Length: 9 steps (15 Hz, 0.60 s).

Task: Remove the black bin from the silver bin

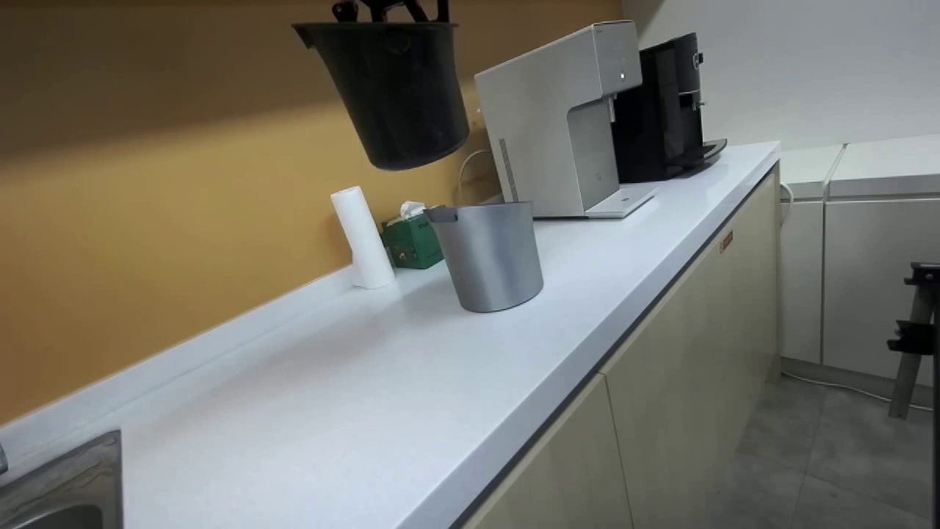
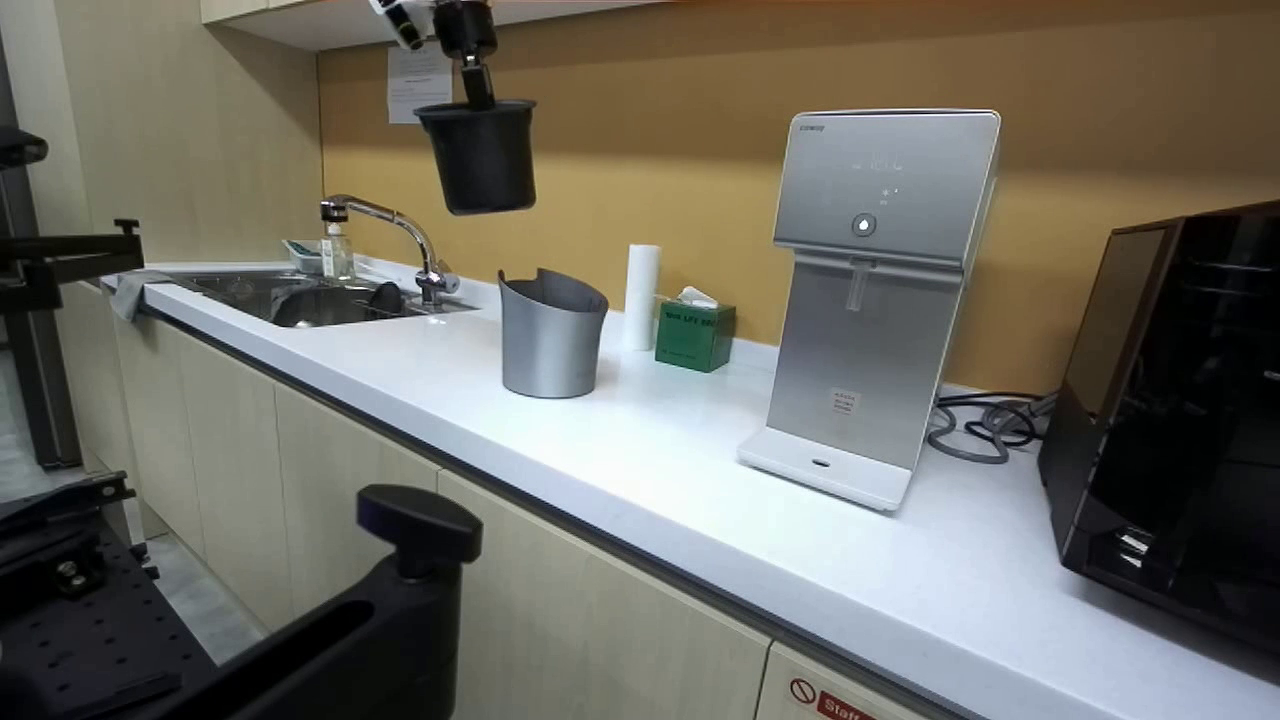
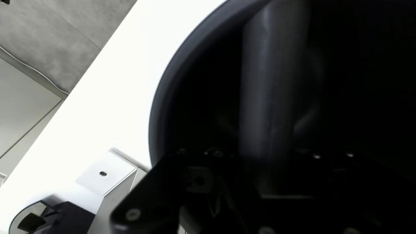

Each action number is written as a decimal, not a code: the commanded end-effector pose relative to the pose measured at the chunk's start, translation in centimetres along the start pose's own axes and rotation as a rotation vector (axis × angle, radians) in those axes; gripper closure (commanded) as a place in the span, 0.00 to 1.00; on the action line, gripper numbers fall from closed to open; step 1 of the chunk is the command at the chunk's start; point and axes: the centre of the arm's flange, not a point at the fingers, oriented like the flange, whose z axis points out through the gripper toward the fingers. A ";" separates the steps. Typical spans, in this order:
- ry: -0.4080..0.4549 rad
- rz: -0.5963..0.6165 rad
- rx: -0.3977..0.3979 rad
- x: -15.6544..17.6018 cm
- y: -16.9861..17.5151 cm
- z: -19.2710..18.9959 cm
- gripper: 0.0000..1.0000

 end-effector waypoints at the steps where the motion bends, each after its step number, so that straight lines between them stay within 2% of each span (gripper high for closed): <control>1: -0.044 -0.089 -0.019 -2.1 -1.7 0.3 0.97; 4: -0.060 -0.154 -0.023 -4.3 -3.1 3.3 0.97; 9: -0.076 -0.215 0.031 -6.4 -5.2 8.3 0.97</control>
